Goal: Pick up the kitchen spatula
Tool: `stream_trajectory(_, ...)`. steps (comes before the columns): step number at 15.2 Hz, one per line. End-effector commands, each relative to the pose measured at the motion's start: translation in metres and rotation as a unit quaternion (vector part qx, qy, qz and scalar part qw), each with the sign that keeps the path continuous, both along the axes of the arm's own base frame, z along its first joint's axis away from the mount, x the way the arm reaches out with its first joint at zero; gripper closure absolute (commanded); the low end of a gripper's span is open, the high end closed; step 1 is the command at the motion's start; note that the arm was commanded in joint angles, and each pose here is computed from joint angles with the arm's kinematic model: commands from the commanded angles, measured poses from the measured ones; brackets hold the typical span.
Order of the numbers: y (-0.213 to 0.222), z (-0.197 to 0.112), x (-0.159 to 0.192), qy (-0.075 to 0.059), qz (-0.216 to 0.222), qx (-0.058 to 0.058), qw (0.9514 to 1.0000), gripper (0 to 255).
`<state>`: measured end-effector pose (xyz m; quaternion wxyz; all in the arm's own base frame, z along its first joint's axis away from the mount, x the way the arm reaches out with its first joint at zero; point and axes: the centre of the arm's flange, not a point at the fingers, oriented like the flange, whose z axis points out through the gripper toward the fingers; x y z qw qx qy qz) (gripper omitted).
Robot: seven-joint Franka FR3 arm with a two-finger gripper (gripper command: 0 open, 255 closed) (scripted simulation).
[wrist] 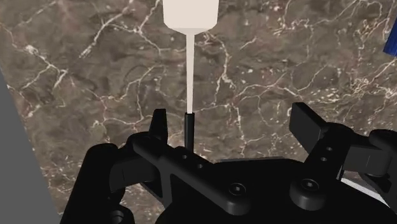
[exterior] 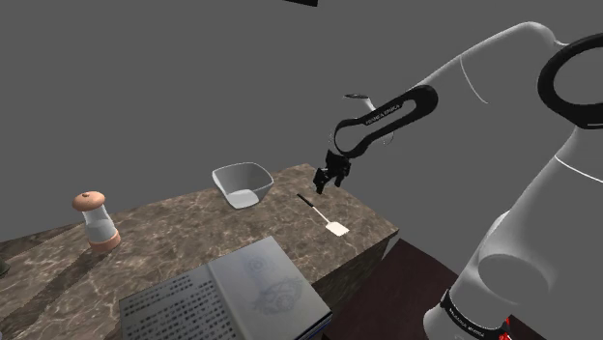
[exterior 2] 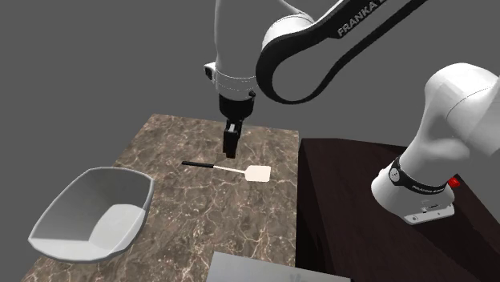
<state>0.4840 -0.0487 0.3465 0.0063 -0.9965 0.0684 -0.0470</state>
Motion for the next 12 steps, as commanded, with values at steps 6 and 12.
stream_trajectory(6, -0.021, -0.082, 0.039, 0.012, -0.026, -0.006, 0.9996, 0)
stream_trajectory(12, -0.025, -0.118, 0.046, 0.015, -0.03, -0.007, 0.9994, 0)
